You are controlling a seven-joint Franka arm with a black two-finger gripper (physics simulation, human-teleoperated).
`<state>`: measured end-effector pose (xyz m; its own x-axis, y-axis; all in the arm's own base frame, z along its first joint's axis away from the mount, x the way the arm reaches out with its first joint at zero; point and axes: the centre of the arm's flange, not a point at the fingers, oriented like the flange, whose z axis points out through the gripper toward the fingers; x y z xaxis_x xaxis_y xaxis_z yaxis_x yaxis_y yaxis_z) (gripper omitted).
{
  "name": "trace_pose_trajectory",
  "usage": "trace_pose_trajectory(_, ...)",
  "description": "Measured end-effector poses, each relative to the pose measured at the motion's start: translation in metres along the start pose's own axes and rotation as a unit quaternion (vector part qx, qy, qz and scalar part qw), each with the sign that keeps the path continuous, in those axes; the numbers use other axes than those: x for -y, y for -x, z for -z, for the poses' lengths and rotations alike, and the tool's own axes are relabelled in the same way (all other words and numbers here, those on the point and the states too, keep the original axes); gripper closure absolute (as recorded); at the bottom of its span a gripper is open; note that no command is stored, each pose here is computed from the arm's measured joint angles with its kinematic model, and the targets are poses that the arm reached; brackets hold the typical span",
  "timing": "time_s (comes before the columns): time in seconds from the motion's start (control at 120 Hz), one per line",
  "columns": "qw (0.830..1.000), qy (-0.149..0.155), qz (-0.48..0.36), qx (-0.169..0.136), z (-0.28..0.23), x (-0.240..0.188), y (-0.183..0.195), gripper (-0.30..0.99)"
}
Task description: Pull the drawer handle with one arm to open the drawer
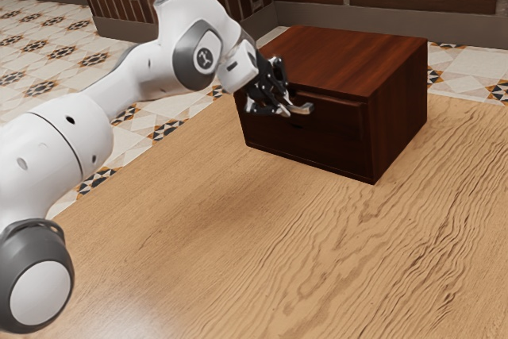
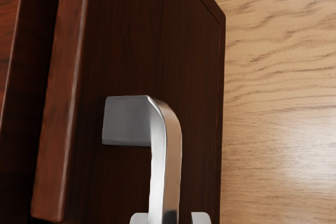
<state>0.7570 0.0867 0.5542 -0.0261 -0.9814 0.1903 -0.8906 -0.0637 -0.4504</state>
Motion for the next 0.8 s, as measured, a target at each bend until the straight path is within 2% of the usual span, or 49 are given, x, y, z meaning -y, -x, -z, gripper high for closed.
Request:
trace_pose_trajectory(0.208,1.0,0.028,0.005,0.006,0.014,-0.026,-0.001,0.76)
trace_pose_trajectory(0.55,0.998,0.059,-0.011,0.028,0.053,-0.077,-0.011,0.76)
trace_pose_trajectory(0.8,0.996,0.079,-0.018,0.034,0.069,-0.112,-0.02,0.67)
